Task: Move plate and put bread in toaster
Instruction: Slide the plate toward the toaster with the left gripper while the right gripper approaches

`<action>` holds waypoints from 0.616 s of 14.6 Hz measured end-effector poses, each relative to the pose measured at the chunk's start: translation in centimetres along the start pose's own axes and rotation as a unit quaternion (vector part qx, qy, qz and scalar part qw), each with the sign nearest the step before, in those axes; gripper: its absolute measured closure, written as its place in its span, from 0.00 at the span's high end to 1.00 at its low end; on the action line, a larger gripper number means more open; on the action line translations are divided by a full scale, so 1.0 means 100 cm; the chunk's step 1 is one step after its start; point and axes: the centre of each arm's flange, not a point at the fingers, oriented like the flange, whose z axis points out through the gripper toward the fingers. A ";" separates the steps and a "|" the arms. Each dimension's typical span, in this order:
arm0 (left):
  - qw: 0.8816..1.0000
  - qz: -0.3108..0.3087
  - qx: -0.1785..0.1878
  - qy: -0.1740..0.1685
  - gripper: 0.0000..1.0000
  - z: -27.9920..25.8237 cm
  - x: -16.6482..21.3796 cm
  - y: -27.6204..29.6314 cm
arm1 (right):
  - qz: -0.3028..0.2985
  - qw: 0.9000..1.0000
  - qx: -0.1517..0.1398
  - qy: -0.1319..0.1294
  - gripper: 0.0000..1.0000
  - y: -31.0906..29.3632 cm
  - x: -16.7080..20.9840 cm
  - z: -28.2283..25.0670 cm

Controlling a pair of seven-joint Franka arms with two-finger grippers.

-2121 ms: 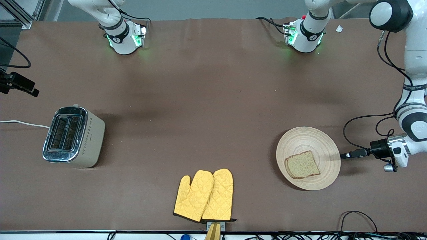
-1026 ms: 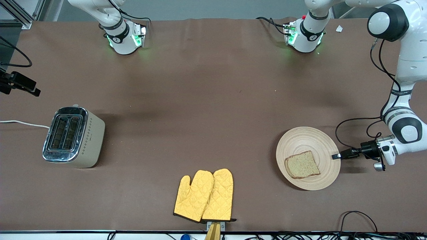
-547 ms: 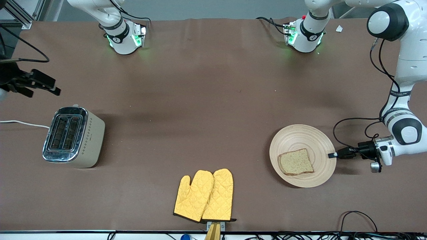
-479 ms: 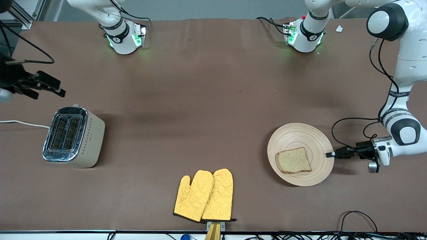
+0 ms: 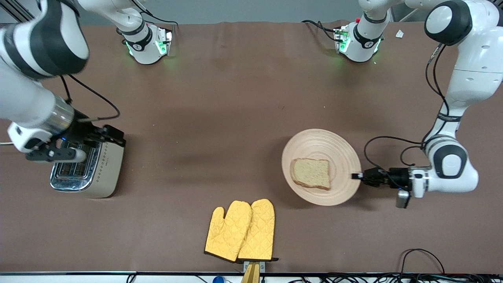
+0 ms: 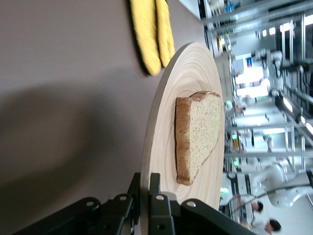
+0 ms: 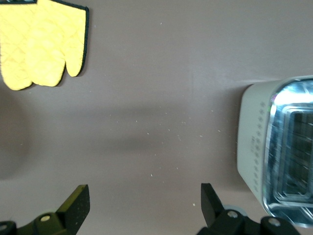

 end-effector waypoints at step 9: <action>0.997 -0.063 0.035 -0.008 0.09 0.194 0.016 0.040 | -0.017 1.000 -0.003 0.025 1.00 -0.058 0.036 0.118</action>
